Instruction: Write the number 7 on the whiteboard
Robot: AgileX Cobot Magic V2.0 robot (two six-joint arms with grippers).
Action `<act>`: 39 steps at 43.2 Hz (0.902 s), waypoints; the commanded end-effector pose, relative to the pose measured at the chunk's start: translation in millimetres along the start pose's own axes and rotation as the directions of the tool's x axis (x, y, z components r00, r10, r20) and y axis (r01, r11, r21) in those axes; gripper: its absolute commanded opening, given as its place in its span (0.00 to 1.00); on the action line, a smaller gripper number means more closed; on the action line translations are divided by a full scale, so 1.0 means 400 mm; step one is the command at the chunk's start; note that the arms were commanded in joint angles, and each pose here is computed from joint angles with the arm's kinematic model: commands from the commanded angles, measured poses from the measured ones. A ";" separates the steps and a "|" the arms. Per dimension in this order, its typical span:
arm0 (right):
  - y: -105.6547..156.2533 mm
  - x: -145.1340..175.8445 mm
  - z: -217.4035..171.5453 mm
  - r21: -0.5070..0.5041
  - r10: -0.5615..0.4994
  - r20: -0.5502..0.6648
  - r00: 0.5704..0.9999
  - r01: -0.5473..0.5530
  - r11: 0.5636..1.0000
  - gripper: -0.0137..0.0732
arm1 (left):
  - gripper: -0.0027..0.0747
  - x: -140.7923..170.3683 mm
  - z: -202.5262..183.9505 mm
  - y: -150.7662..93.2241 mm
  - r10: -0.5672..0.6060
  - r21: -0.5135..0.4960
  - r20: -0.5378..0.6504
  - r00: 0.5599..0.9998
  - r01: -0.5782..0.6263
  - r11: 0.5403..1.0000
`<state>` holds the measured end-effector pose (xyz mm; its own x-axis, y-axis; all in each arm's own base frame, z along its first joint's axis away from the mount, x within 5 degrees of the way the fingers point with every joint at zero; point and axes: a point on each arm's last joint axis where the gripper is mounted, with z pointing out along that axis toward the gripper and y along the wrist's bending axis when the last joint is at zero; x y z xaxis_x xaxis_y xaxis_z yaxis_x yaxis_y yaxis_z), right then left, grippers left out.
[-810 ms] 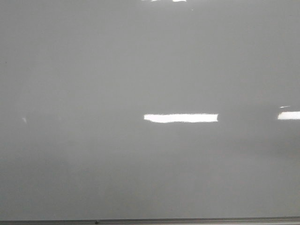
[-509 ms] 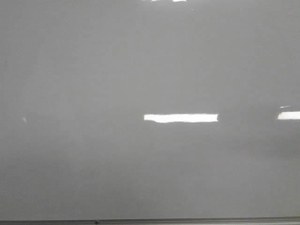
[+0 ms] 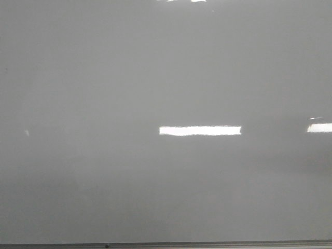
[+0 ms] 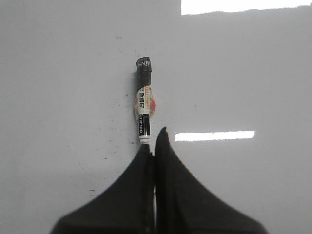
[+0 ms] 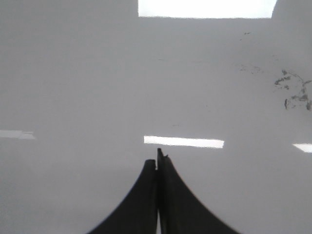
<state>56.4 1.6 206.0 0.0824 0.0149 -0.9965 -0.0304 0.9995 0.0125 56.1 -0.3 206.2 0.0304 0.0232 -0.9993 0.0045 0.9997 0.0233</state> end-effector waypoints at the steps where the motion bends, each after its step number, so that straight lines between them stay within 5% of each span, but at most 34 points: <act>1: -0.002 -0.024 -0.005 0.012 -0.019 0.106 0.994 0.018 1.000 0.08 | 0.01 -0.007 -0.002 0.000 -0.013 0.000 0.079 0.997 0.013 1.000; 14: -0.001 -0.100 -0.016 0.014 -0.015 0.231 0.973 0.012 1.000 0.08 | 0.01 -0.071 -0.012 0.003 -0.058 0.004 0.210 0.976 0.058 0.998; 27: 0.005 -0.309 -0.065 0.001 -0.014 0.264 0.964 0.014 1.000 0.08 | 0.01 -0.293 -0.088 0.006 -0.072 0.021 0.356 0.932 0.069 0.997; 39: 0.009 -0.448 -0.028 -0.008 -0.015 0.155 0.988 0.017 1.000 0.08 | 0.01 -0.436 -0.094 0.006 -0.062 0.026 0.233 0.970 0.058 0.998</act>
<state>25.1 2.2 359.9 0.2221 0.0149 -0.9749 -0.0475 0.9989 0.0044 10.0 -1.2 356.6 0.2722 -0.0321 -0.9617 0.0263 0.9993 -0.0259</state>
